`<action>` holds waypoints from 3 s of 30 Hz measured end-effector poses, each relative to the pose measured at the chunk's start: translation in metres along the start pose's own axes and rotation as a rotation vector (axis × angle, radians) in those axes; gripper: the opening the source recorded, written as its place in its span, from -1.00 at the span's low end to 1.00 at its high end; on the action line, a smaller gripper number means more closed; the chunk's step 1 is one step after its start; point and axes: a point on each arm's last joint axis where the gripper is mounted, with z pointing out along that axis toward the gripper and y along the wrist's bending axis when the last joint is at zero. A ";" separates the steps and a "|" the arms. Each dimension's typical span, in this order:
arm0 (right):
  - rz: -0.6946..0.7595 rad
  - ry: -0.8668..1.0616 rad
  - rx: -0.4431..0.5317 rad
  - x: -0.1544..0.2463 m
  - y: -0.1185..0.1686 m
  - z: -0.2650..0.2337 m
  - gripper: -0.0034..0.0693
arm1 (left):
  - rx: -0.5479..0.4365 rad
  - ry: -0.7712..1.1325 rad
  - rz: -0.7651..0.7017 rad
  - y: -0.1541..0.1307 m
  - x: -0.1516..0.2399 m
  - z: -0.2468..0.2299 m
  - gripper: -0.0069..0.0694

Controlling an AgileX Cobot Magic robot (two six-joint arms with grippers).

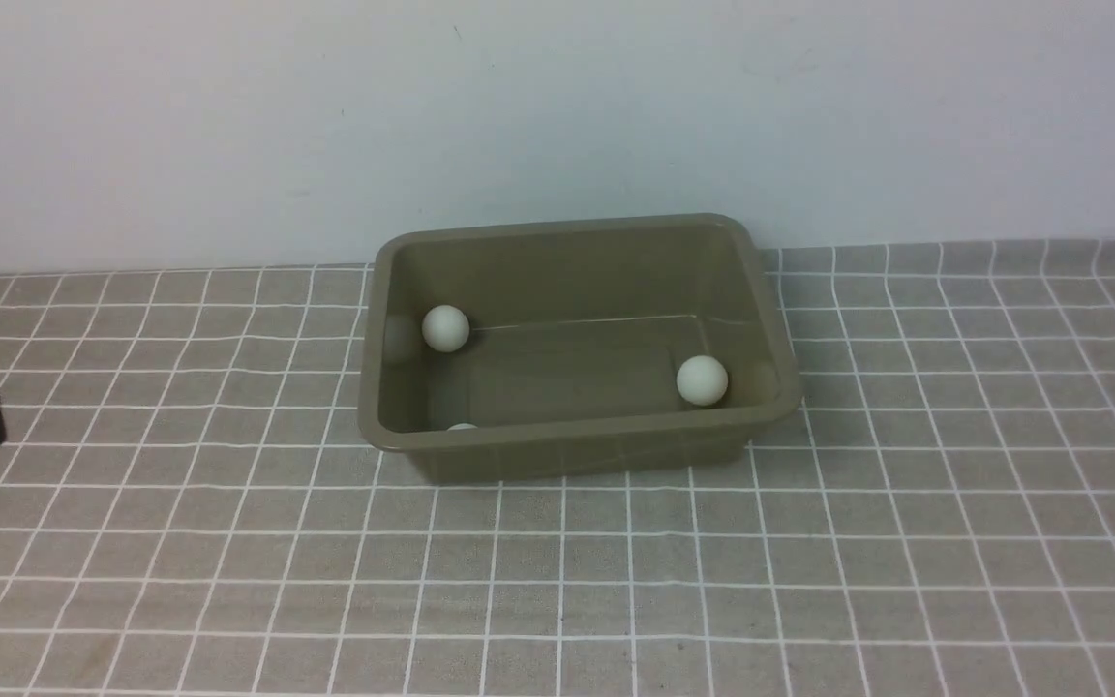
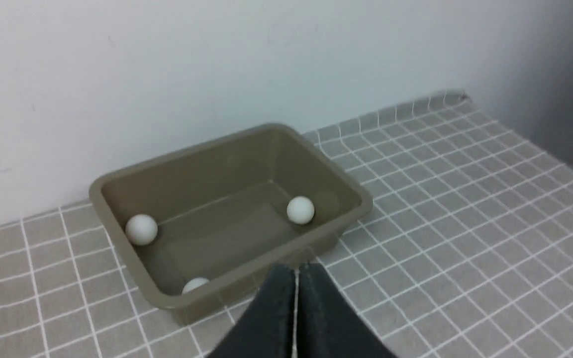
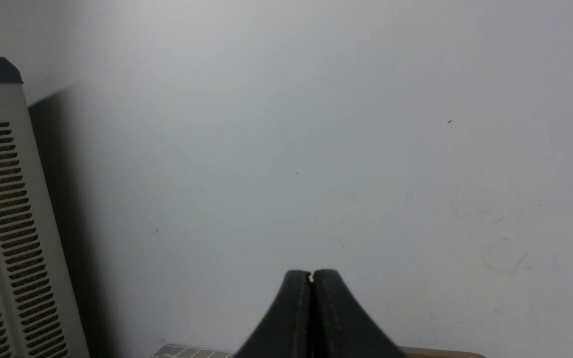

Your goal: Put the table tennis balls into the box on the grey coffee tablecloth.

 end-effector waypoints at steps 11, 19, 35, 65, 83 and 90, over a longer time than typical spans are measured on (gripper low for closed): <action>0.000 0.000 0.000 0.000 0.000 0.000 -0.93 | 0.015 -0.020 -0.012 -0.002 0.001 -0.005 -0.83; 0.000 0.000 0.000 0.000 0.000 0.000 -0.93 | -0.076 -0.014 0.080 0.009 0.013 0.004 -0.83; 0.000 0.001 0.000 0.000 0.000 0.000 -0.93 | -0.516 -0.020 0.071 0.064 0.205 0.030 -0.83; 0.000 0.001 0.000 0.000 0.000 0.000 -0.93 | -0.518 0.045 0.046 0.066 0.222 0.034 -0.83; -0.248 0.161 0.141 0.058 -0.019 0.007 -0.93 | -0.518 0.045 0.045 0.066 0.223 0.034 -0.83; -0.274 0.358 0.488 0.127 -0.055 -0.005 -0.93 | -0.518 0.045 0.045 0.066 0.223 0.034 -0.83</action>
